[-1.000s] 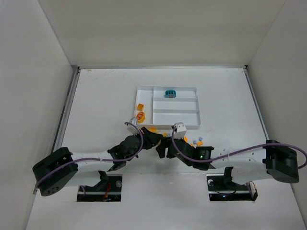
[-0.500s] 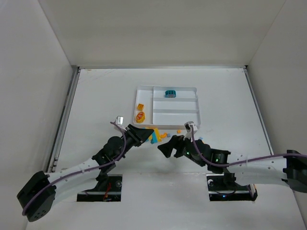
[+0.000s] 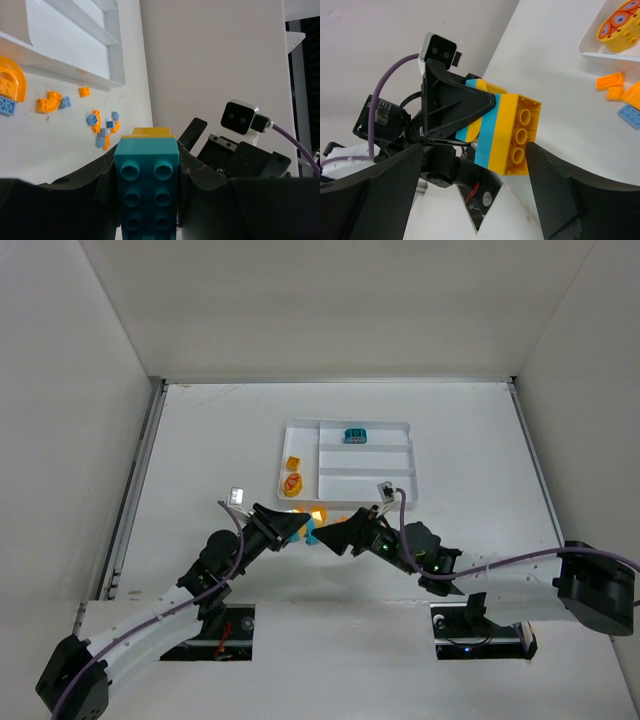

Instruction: Sort the legos into containers by color

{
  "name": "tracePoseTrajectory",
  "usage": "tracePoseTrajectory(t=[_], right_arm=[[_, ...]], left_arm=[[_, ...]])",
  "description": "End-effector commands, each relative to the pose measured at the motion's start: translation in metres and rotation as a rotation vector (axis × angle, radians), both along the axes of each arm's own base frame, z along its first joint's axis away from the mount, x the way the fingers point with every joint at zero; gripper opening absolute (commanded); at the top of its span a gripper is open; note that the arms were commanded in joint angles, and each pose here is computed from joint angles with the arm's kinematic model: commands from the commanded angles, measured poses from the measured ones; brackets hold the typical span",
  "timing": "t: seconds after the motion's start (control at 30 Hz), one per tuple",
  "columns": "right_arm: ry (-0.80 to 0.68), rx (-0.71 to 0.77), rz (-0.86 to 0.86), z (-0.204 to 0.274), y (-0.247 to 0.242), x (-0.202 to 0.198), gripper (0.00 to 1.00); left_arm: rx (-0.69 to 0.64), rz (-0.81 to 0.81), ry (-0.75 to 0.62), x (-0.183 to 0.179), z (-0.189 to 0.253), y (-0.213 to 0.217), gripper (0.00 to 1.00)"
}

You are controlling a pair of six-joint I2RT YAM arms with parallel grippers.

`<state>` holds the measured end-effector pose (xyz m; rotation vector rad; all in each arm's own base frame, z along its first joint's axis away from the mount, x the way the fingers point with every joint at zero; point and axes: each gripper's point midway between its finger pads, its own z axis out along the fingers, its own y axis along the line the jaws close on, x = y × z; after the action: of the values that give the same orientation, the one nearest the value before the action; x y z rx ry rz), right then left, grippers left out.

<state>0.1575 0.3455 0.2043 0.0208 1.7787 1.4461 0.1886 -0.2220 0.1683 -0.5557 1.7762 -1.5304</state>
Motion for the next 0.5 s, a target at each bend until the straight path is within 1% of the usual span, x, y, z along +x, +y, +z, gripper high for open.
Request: tracePoseTrajectory(t=[0.0,0.1,0.23,0.3,0.4,0.47], right_arm=[[-0.028,0.153,0.057,0.030,0.007,-0.003,0.88],[-0.013,0.147,0.052,0.021,0.010,0.000,0.88],[-0.012,0.169,0.055,0.020,0.012,-0.001,0.87],[-0.008,0.179,0.052,0.020,0.012,0.000,0.84],[-0.010,0.208,0.049,0.024,0.013,0.001,0.76],[-0.018,0.236,0.040,0.028,0.012,0.003,0.74]], left_arm=[[-0.101,-0.043,-0.002,-0.007,0.019,-0.002,0.13],[-0.132,-0.043,-0.011,-0.009,0.025,0.001,0.13],[-0.140,-0.045,-0.013,-0.010,0.027,0.002,0.12],[-0.145,-0.048,-0.014,-0.011,0.028,0.001,0.12],[-0.147,-0.048,-0.012,-0.011,0.028,0.001,0.12],[-0.151,-0.047,-0.017,-0.010,0.030,0.001,0.12]])
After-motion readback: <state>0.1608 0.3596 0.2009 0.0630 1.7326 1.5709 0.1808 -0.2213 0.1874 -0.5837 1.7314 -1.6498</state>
